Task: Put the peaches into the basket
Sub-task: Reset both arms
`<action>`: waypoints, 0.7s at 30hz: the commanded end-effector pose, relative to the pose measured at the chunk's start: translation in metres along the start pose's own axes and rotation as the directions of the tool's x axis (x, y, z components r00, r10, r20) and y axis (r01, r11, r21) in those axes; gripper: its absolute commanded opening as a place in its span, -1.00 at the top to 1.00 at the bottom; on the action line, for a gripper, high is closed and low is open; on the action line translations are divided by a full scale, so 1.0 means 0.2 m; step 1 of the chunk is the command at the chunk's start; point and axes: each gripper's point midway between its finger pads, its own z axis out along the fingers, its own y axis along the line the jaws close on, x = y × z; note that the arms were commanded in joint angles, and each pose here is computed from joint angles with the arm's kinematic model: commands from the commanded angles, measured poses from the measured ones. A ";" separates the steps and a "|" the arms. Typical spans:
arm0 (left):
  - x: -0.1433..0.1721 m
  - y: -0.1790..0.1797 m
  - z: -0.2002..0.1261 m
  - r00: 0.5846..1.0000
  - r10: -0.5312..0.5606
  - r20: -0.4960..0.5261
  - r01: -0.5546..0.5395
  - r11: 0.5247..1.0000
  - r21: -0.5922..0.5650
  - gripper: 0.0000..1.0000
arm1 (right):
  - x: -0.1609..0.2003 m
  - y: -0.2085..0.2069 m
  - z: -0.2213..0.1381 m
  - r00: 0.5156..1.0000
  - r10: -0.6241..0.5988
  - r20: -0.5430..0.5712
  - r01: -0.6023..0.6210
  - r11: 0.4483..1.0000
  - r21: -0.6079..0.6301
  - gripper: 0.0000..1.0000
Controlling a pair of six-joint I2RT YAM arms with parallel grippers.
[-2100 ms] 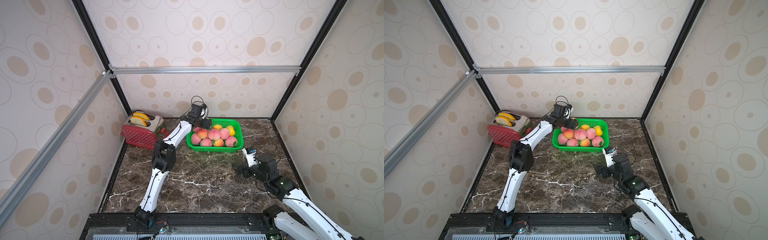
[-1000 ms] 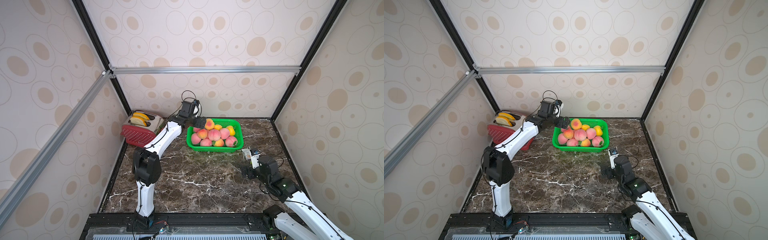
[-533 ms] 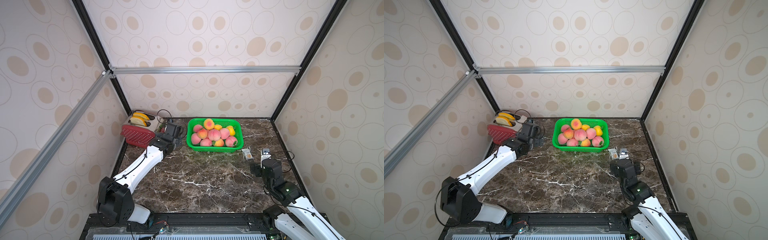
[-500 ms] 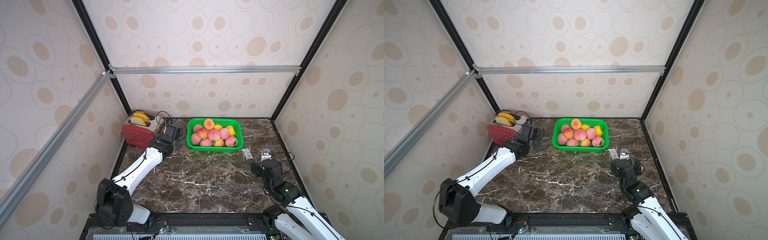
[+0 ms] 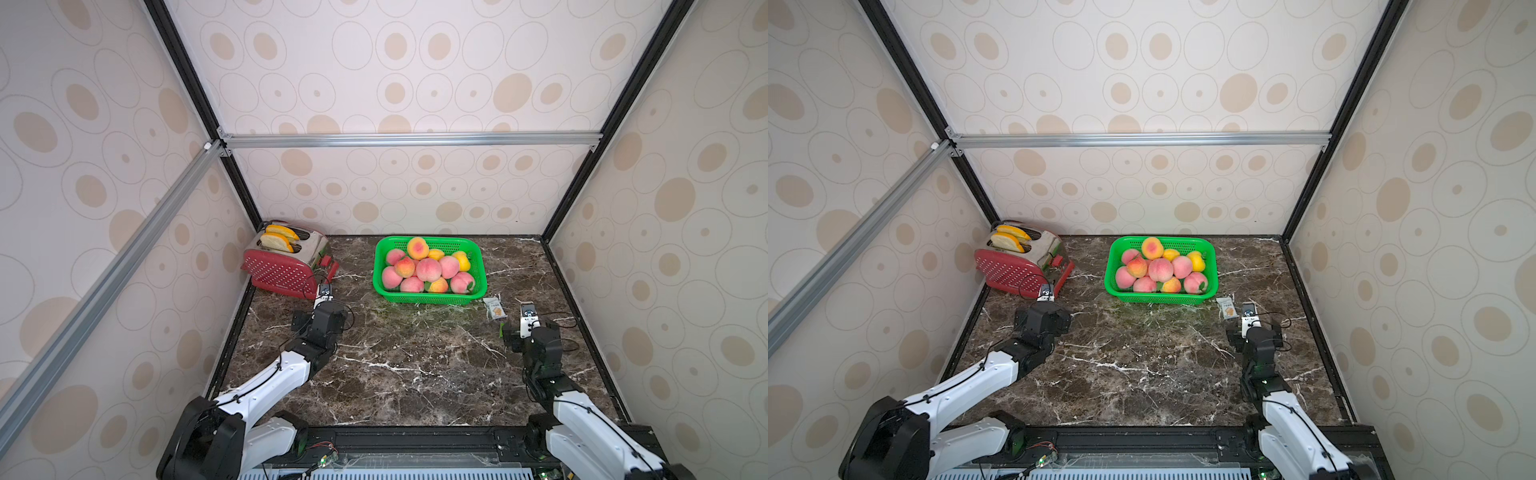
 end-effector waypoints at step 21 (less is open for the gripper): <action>0.05 0.16 0.44 0.953 -0.265 0.149 0.247 0.960 0.130 -0.98 | -0.08 0.13 0.38 0.997 0.007 0.082 0.000 0.996 -0.088 -1.00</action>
